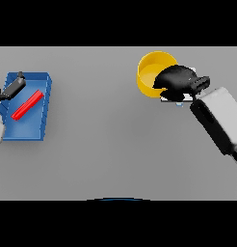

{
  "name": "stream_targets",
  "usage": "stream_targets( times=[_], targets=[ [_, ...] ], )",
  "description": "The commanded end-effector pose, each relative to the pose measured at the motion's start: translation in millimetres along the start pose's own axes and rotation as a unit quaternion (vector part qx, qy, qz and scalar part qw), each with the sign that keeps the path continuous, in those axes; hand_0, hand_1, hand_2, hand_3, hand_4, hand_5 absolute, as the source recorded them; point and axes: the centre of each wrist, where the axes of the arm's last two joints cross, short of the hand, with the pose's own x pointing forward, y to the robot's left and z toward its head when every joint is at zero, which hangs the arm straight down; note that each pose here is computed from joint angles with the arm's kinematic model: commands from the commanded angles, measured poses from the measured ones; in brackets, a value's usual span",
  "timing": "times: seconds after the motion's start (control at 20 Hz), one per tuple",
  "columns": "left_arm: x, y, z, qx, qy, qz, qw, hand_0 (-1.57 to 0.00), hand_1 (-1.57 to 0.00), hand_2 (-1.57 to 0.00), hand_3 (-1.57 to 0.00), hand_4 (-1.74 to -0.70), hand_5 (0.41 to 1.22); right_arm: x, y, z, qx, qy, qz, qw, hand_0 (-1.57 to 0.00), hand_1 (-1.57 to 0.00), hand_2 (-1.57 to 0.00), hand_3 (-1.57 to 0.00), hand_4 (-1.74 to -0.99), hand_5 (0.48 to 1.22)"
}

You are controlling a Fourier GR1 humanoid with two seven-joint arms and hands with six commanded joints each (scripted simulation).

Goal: Pick up the red beaker and tilt it to pour out 1 green nut into yellow bowl. Pick up the yellow bowl and place it on the metallic measuring scale.

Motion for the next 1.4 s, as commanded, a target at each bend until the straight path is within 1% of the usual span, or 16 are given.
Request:
stream_targets(
  times=[0.0, 0.15, 0.2, 0.3, 0.35, 0.5, 0.6, 0.7, 0.85, 0.9, 1.05, 1.1, 1.15, 1.2, 1.3, 1.35],
  targets=[
    [-1.2, 0.4, 0.4, 0.002, 0.001, 0.0, 1.0, 0.0, 0.0, 0.0, 0.0, -0.74, 0.708, -7.6, -0.2, 0.1, -0.008, 0.015, 0.0, 1.0, -1.57, -1.57, -1.53, -1.22, -1.741, 1.221],
    [0.2, -0.2, 2.8, -0.001, 0.0, 0.001, 1.0, 0.0, 0.0, 0.0, 0.0, -0.74, 0.703, -32.6, -2.8, 3.5, -0.021, 0.036, -0.012, 0.999, -1.57, -1.57, -1.53, -1.19, -1.741, 1.221],
    [-3.0, -3.4, 2.5, -0.004, 0.002, 0.003, 1.0, 0.0, 0.0, 0.0, 0.0, -0.74, 0.699, -39.2, 0.5, 2.7, -0.023, 0.043, -0.017, 0.999, -1.57, -1.57, -1.51, -1.19, -1.741, 1.221],
    [-2.3, 3.8, 1.6, 0.0, 0.001, 0.002, 1.0, 0.0, 0.0, 0.0, 0.0, -0.73, 0.696, -48.2, 8.0, -0.8, -0.026, 0.062, -0.035, 0.997, -1.57, -1.57, -1.51, -1.17, -1.741, 1.221],
    [-4.2, 4.2, 3.5, -0.002, 0.001, -0.001, 1.0, 0.0, 0.0, 0.0, 0.0, -0.73, 0.691, -57.1, 12.0, -1.5, -0.027, 0.07, -0.038, 0.996, -1.57, -1.57, -1.51, -1.18, -1.741, 1.221],
    [-1.4, 0.6, 3.9, -0.005, 0.002, -0.004, 1.0, 0.0, 0.0, 0.0, 0.0, -0.72, 0.684, -73.9, 25.2, -1.1, -0.027, 0.096, -0.04, 0.994, -1.57, -1.57, -1.46, -1.26, -1.741, 1.221],
    [0.8, 1.1, 4.2, -0.001, 0.003, -0.001, 1.0, 0.0, 0.0, 0.0, 0.0, -0.72, 0.681, -83.1, 29.5, -0.3, -0.029, 0.105, -0.049, 0.993, -1.57, -1.57, -1.42, -1.31, -1.741, 1.221],
    [-3.2, 2.0, 1.4, 0.0, 0.008, -0.005, 1.0, 0.0, 0.0, 0.0, 0.0, -0.72, 0.681, -85.6, 39.0, -5.2, -0.019, 0.115, -0.058, 0.992, -1.57, -1.57, -1.4, -1.36, -1.741, 1.221],
    [-3.1, 2.4, 3.0, -0.004, 0.006, -0.001, 1.0, 0.0, 0.0, 0.0, 0.0, -0.72, 0.676, -89.6, 47.2, -9.2, -0.019, 0.109, -0.069, 0.992, -1.57, -1.57, -1.38, -1.33, -1.741, 1.221],
    [-0.7, 1.8, 2.8, 0.0, 0.004, 0.0, 1.0, 0.0, 0.0, 0.0, 0.0, -0.73, 0.675, -88.6, 52.0, -11.8, -0.018, 0.108, -0.074, 0.991, -1.57, -1.57, -1.36, -1.34, -1.741, 1.221],
    [-1.7, 0.0, 2.7, 0.0, 0.002, -0.005, 1.0, 0.0, 0.0, 0.0, 0.0, -0.72, 0.671, -93.0, 54.9, -13.7, -0.023, 0.098, -0.083, 0.991, -1.56, -1.57, -1.34, -1.44, -1.741, 1.221],
    [-1.3, -0.5, 2.1, -0.001, 0.002, -0.006, 1.0, 0.0, 0.0, 0.0, 0.0, -0.72, 0.669, -92.4, 55.5, -14.7, -0.02, 0.101, -0.085, 0.991, -1.5, -1.57, -1.33, -1.46, -1.741, 1.221],
    [-1.2, 0.3, 1.7, -0.001, 0.003, -0.008, 1.0, 0.0, 0.0, 0.0, 0.0, -0.72, 0.668, -91.2, 56.2, -16.5, -0.018, 0.103, -0.087, 0.991, -1.46, -1.57, -1.34, -1.45, -1.741, 1.221],
    [1.3, -2.0, 1.3, -0.001, 0.003, -0.009, 1.0, 0.0, 0.0, 0.0, 0.0, -0.72, 0.667, -93.4, 58.4, -16.7, -0.018, 0.102, -0.089, 0.991, -1.45, -1.5, -1.38, -1.39, -1.734, 1.221],
    [1.5, -1.0, 0.2, -0.002, 0.005, -0.009, 1.0, 0.0, 0.0, 0.0, 0.0, -0.72, 0.671, -90.1, 58.0, -18.6, -0.018, 0.097, -0.092, 0.991, -1.49, -1.48, -1.45, -1.1, -1.737, 1.221],
    [2.7, -0.1, -0.2, -0.001, 0.006, -0.008, 1.0, 0.0, 0.0, 0.0, 0.0, -0.72, 0.671, -90.8, 57.3, -18.5, -0.017, 0.096, -0.095, 0.991, -1.44, -1.34, -1.29, -0.99, -1.688, 1.221]
  ],
)
